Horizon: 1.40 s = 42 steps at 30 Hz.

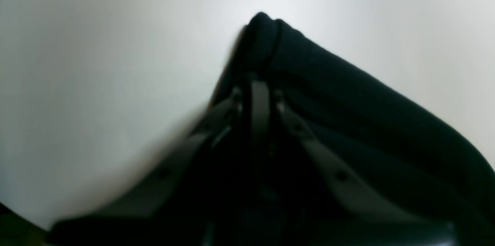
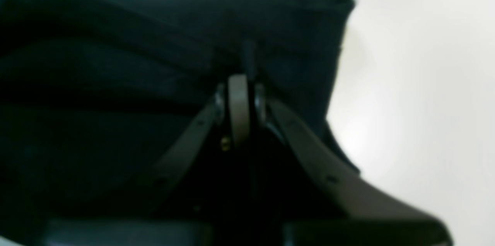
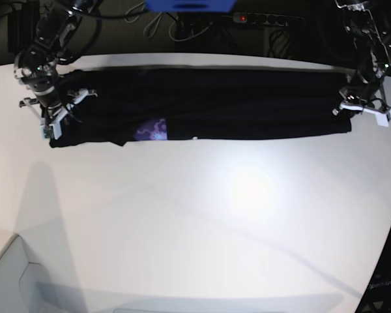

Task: Layout the t-shirt on the table in an organized manner, then fold the t-shirt properly
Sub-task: 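Hold the folded strip ends with both grippers and straighten the strip, then grasp the strip end with the left gripper and fold it toward the right gripper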

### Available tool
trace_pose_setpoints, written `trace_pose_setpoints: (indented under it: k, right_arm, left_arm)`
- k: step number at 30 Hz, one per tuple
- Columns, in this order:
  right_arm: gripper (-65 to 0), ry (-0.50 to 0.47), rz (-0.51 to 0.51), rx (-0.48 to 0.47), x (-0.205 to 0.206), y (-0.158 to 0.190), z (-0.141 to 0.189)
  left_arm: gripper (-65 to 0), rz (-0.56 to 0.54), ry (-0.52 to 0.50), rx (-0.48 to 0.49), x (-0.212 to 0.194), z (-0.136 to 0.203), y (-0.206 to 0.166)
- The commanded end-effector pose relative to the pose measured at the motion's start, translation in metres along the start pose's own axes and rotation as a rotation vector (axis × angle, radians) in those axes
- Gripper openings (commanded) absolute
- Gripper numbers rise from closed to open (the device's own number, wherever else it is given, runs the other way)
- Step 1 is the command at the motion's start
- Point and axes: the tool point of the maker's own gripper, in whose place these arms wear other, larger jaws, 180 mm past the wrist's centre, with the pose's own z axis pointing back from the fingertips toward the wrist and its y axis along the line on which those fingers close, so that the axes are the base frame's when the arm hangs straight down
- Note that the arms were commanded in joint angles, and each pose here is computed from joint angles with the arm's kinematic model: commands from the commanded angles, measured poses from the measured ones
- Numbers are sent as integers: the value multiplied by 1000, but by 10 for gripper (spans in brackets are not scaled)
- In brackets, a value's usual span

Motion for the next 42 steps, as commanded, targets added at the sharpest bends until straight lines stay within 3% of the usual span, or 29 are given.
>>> trace_pose_setpoints:
  k: [1,8,10,14,21,24,32,42]
  right_arm:
    - [-650,-40,1,-11,12,-5,1]
    - [-650,-17,-16,10,4,0,-6]
    - [-650,-15,-16,10,3,0,-6]
    - [-650,-16,-14,12,4,1,-6]
    - [-650,-14,-14,17,2,3,-6]
    - [-650,-14,-14,19,3,4,-7]
    - [-650,-13,-17,21,2,6,-7]
    - [-650,-13,-25,28,2,10,-7]
  left_arm:
    - [-650,-14,36,21,-6,3,7]
    - [-647,-28,51,27,-11,5,10]
    - [-617,-78,80,-8,-12,7,7]
    - [-508,-145,117,-62,-15,8,0]
    - [-253,-80,69,-9,-4,21,27]
    - [-191,-93,57,-5,-1,27,27]
    - [-188,-88,49,-27,-6,28,15]
    - [-211,-110,128,-69,-34,14,-2]
